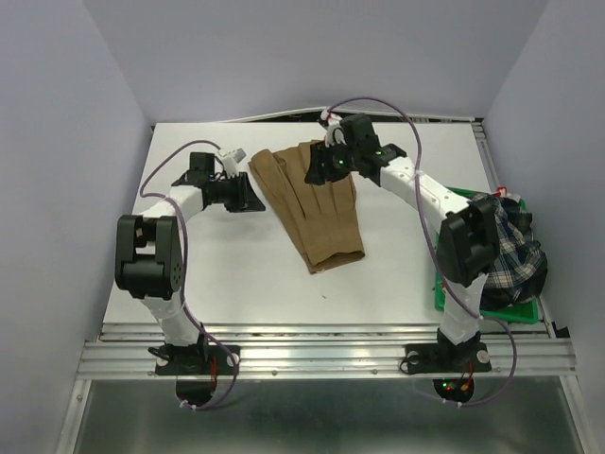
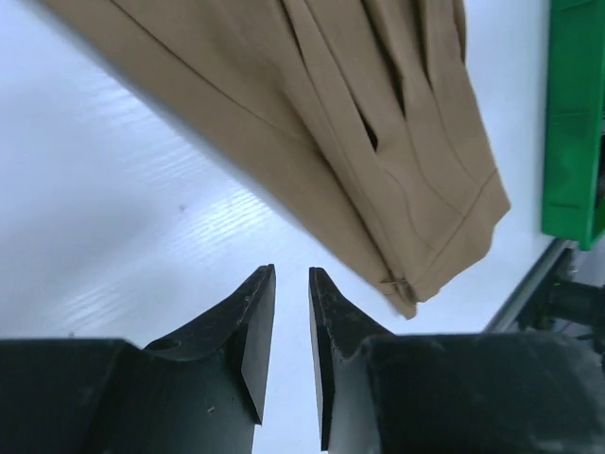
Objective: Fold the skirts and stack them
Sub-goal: Fold the skirt
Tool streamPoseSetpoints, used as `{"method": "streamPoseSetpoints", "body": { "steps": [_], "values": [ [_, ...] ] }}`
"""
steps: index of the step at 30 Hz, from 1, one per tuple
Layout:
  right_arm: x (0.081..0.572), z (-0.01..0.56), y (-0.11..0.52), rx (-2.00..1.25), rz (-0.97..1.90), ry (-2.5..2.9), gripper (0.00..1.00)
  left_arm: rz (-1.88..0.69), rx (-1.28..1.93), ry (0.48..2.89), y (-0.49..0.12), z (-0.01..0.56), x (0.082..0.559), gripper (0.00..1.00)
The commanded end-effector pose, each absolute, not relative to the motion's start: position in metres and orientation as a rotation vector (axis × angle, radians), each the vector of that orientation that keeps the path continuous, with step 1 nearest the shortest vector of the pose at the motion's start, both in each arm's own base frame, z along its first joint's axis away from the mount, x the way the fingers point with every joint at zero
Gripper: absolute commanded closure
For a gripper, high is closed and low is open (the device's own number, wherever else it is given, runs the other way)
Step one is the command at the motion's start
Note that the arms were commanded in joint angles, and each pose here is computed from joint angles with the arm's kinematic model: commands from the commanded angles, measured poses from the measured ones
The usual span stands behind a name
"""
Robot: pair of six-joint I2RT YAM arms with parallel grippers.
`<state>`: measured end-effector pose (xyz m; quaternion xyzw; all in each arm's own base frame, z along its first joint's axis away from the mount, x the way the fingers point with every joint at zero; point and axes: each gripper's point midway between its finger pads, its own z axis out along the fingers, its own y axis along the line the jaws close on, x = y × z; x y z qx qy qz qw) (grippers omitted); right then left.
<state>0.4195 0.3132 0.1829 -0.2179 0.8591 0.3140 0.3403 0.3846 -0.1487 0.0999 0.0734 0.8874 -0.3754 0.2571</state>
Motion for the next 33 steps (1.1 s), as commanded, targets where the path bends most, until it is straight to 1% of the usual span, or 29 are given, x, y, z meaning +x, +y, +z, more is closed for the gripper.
{"method": "streamPoseSetpoints", "body": {
  "steps": [1, 4, 8, 9, 12, 16, 20, 21, 22, 23, 24, 26, 27, 33],
  "values": [
    [0.44, 0.166, 0.339, -0.52, 0.697, 2.265, 0.42, -1.159, 0.041, 2.319, -0.177, 0.116, 0.39, 0.71],
    [0.44, 0.147, 0.347, -0.534, 0.643, 2.289, 0.43, -1.146, -0.044, 2.312, -0.187, 0.111, 0.398, 0.76],
    [0.438, 0.128, 0.361, -0.563, 0.592, 2.3, 0.42, -1.16, -0.07, 2.354, -0.205, 0.094, 0.408, 0.84],
    [0.439, 0.118, 0.362, -0.563, 0.59, 2.318, 0.42, -1.162, -0.081, 2.372, -0.209, 0.083, 0.409, 0.87],
    [0.437, 0.116, 0.374, -0.585, 0.592, 2.321, 0.42, -1.142, -0.135, 2.402, -0.209, 0.064, 0.419, 0.95],
    [0.435, 0.096, 0.377, -0.609, 0.533, 2.348, 0.4, -1.114, -0.175, 2.437, -0.207, 0.046, 0.423, 1.0],
    [0.428, 0.074, 0.377, -0.647, 0.471, 2.397, 0.43, -1.105, -0.192, 2.457, -0.206, 0.036, 0.423, 1.0],
    [0.425, 0.07, 0.38, -0.66, 0.464, 2.399, 0.51, -1.104, -0.19, 2.459, -0.206, 0.035, 0.422, 1.0],
    [0.424, 0.064, 0.38, -0.67, 0.464, 2.412, 0.56, -1.102, -0.192, 2.462, -0.206, 0.033, 0.422, 1.0],
    [0.422, 0.063, 0.381, -0.67, 0.475, 2.418, 0.64, -1.096, -0.197, 2.467, -0.205, 0.032, 0.422, 1.0],
    [0.421, 0.064, 0.384, -0.679, 0.493, 2.417, 0.8, -1.088, -0.198, 2.474, -0.204, 0.03, 0.422, 1.0],
    [0.418, 0.069, 0.389, -0.691, 0.541, 2.416, 0.9, -1.065, -0.202, 2.484, -0.202, 0.026, 0.423, 1.0],
    [0.417, 0.073, 0.391, -0.689, 0.558, 2.412, 0.99, -1.058, -0.201, 2.488, -0.201, 0.025, 0.423, 1.0],
    [0.411, 0.11, 0.4, -0.647, 0.664, 2.363, 0.99, -1.019, -0.214, 2.499, -0.195, 0.022, 0.424, 1.0]
  ]
}}
